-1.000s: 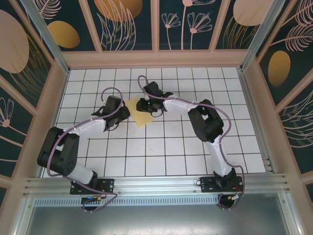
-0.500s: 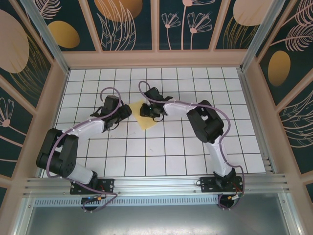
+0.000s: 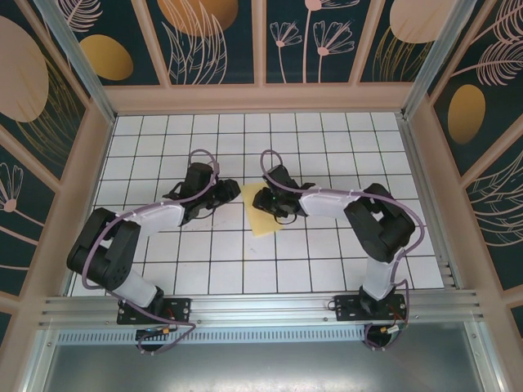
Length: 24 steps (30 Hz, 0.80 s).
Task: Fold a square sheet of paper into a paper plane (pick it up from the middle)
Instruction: Move the paper to the center of the table, then third fold the triangle at the center of the table.
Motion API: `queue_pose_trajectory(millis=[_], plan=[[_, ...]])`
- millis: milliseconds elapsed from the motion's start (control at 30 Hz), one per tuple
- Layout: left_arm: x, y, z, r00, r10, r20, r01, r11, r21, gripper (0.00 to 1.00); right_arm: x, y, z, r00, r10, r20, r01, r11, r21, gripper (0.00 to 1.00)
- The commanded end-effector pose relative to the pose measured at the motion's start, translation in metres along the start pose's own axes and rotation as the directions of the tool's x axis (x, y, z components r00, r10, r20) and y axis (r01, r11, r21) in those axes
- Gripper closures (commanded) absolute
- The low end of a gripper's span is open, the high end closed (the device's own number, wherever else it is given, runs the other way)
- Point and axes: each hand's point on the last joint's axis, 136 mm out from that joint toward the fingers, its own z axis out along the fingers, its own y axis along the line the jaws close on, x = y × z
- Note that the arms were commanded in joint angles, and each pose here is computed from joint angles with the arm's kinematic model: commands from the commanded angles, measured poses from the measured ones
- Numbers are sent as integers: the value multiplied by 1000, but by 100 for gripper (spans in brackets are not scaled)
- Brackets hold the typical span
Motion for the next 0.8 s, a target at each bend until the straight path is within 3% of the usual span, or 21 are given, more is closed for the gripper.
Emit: queue_pose_trajectory(millis=[0,167,367,767], plan=[[16,-24,12,998,-15,-55,21,994,108,64,-28,22,-34,994,38,98,-27,993,-112,53],[32,-16,30,994,-19,-110,28,996,81,72,-27,-16,-47,995,47,84,-41,997,-71,50],[42,10,45,989,-17,-150,13,1000,-25,74,-4,-43,-53,1000,0,-21,-1,999,-39,46],[46,47,53,988,-17,-156,-13,981,-191,77,34,-55,-39,980,12,-200,-22,999,-47,46]])
